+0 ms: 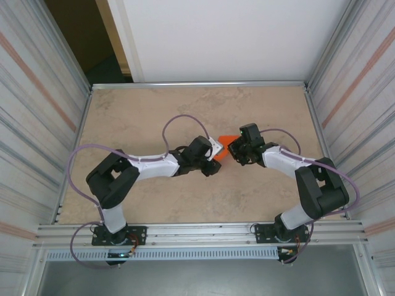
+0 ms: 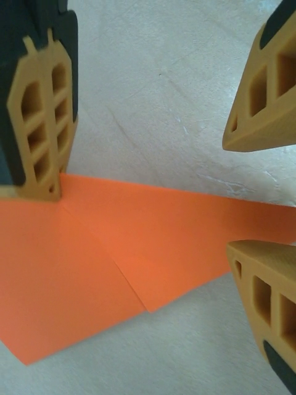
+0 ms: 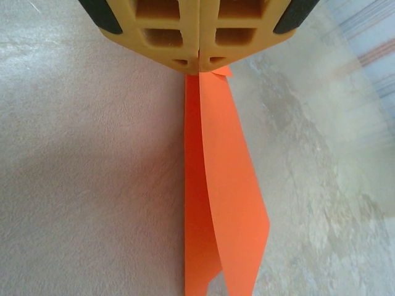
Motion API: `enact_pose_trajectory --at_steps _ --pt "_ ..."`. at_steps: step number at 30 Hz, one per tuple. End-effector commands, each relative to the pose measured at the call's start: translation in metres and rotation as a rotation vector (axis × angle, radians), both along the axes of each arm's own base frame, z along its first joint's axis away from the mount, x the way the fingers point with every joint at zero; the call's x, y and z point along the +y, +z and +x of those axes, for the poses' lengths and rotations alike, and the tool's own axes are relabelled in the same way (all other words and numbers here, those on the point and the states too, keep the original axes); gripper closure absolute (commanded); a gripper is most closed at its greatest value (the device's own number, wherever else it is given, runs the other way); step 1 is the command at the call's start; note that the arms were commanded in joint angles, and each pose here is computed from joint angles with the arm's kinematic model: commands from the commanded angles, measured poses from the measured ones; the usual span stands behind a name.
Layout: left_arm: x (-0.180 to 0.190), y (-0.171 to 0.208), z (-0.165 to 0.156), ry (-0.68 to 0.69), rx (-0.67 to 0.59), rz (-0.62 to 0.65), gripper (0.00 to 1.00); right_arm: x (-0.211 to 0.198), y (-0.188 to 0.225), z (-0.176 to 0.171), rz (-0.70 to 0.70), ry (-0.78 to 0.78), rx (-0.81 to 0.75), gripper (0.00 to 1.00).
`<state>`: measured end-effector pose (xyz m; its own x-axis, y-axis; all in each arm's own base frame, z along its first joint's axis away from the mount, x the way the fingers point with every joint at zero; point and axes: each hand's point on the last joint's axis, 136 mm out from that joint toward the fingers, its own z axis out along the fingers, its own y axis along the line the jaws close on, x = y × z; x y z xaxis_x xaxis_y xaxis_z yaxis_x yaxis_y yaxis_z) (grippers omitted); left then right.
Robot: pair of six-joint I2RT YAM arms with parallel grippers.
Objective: Fold a paper plane with a square sheet of paper (pick it up from the middle)
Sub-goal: Fold the wing for the fifth time at the center of the table.
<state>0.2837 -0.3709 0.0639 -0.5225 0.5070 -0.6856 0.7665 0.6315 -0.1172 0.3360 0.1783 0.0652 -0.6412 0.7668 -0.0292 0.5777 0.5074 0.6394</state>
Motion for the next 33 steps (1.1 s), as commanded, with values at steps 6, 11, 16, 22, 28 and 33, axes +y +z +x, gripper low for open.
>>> enact_pose_trajectory --at_steps 6,11,16,22,28,33 --pt "-0.025 0.005 0.018 -0.116 -0.158 0.021 0.60 0.000 0.001 -0.001 0.057 -0.037 0.025 1.00" --pt "-0.029 0.001 0.022 -0.152 -0.206 0.039 0.63 0.001 0.001 -0.003 0.072 -0.034 0.038 0.98" --pt "-0.027 -0.004 0.024 -0.168 -0.240 0.055 0.65 0.002 0.000 -0.005 0.083 -0.030 0.050 0.97" --pt "-0.025 -0.007 0.022 -0.185 -0.262 0.067 0.73 0.001 -0.001 -0.007 0.085 -0.029 0.063 0.92" --pt "-0.022 -0.016 0.017 -0.205 -0.258 0.080 0.79 -0.003 -0.003 -0.010 0.096 -0.033 0.080 0.82" --pt "-0.018 -0.023 0.015 -0.212 -0.254 0.092 0.85 -0.011 0.001 -0.010 0.096 -0.042 0.074 0.72"
